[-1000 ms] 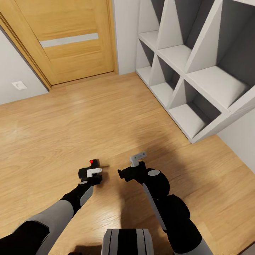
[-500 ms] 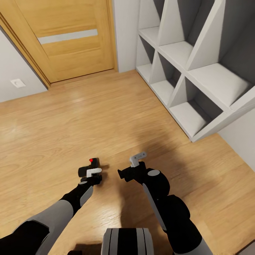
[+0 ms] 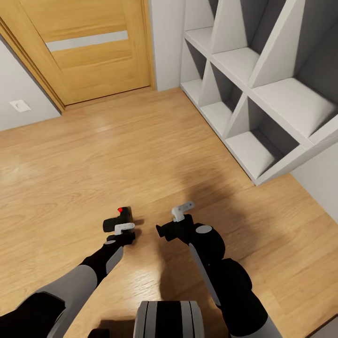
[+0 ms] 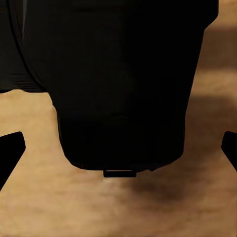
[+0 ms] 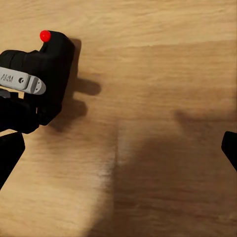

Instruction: Attach the digital camera to the camera tripod in the bedroom.

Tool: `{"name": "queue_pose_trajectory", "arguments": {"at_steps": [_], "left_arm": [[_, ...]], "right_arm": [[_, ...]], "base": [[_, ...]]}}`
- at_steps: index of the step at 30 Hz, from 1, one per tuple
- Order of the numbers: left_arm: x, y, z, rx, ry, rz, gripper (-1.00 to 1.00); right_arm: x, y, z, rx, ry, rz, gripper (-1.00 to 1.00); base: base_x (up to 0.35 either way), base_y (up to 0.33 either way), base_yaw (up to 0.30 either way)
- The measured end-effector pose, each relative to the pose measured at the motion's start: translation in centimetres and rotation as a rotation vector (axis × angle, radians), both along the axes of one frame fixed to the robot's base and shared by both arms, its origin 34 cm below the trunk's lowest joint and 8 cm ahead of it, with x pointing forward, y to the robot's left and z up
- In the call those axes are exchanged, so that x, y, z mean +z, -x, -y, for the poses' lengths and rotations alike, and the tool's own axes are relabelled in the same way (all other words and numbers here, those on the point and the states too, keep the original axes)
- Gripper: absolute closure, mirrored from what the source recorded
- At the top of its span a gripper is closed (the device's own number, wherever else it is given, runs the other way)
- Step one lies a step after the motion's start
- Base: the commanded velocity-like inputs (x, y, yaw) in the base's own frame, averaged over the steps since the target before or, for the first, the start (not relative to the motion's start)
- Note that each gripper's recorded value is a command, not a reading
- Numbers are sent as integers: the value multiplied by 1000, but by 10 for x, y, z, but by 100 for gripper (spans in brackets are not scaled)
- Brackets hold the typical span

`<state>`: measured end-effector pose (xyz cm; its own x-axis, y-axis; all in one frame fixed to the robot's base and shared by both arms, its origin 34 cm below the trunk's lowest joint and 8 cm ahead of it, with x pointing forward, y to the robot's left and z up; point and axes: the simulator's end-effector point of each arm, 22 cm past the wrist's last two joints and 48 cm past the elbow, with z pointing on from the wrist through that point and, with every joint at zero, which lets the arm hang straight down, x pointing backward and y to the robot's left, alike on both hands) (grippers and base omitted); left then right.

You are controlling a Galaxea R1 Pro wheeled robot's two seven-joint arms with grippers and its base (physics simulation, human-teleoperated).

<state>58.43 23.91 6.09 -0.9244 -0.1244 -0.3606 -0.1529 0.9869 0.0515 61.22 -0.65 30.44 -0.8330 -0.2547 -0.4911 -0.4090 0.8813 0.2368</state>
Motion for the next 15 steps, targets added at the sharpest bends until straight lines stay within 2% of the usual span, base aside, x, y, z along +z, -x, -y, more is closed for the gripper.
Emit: {"name": "queue_pose_trajectory", "arguments": {"at_steps": [11, 15], "left_arm": [[0, 1, 1, 0, 0, -1, -100], [0, 1, -2, 4, -15, -1, -100]], "right_arm": [[0, 0, 0, 0, 0, 0, -100], [0, 0, 0, 0, 0, 1, -100]], "base": [[0, 0, 0], [0, 0, 0]]}}
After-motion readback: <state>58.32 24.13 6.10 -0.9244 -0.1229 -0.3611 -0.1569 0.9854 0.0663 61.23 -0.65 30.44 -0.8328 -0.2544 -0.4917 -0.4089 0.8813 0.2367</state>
